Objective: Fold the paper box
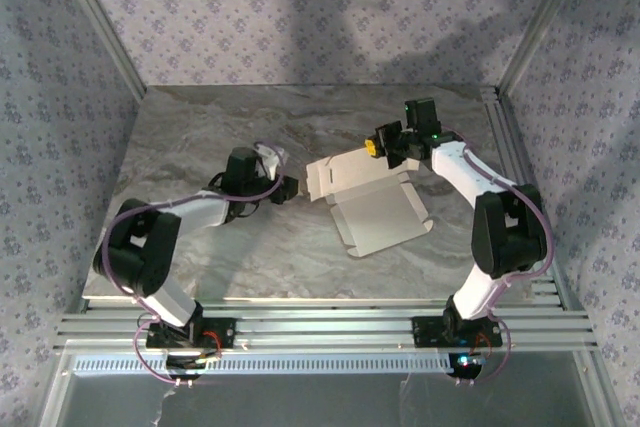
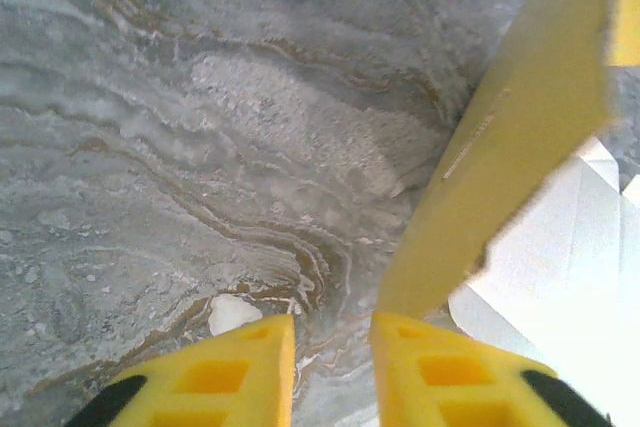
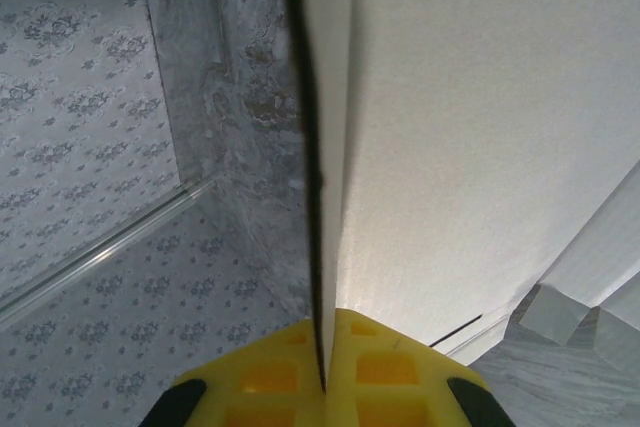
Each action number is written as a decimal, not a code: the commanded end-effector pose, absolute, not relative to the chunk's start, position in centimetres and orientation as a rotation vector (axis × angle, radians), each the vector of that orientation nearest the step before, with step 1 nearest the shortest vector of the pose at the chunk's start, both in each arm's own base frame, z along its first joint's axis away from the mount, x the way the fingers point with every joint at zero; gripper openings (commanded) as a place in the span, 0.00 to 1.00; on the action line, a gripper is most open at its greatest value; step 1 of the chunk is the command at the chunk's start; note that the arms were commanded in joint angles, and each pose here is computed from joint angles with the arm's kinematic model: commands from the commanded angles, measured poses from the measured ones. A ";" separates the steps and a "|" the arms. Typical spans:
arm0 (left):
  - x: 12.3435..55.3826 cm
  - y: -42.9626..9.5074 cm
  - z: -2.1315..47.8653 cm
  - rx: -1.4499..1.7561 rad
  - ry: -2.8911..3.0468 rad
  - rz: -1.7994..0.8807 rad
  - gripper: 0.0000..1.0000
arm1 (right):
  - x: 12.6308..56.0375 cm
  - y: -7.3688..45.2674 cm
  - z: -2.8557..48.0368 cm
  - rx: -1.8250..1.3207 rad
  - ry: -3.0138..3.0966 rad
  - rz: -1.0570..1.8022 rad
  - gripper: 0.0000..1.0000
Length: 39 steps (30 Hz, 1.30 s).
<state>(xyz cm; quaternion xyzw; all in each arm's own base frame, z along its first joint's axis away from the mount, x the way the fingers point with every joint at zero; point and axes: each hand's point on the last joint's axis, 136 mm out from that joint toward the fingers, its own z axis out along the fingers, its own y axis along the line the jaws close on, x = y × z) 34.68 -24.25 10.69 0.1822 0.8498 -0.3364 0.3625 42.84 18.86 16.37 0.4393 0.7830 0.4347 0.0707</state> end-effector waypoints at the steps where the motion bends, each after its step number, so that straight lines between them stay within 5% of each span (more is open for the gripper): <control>1: 33.6 -24.4 15.2 0.517 2.016 -0.885 0.36 | 42.7 19.0 16.7 1.276 2.393 1.322 0.00; 22: 36.1 -29.5 13.3 0.715 2.133 -0.641 0.41 | 42.5 19.5 16.9 1.287 2.385 1.330 0.00; 26: 36.1 -28.4 13.8 0.662 2.102 -0.610 0.50 | 42.5 19.4 16.8 1.294 2.384 1.332 0.00; 39: 34.6 -30.0 13.7 0.782 2.073 -0.955 0.45 | 42.7 19.3 16.9 1.294 2.378 1.336 0.00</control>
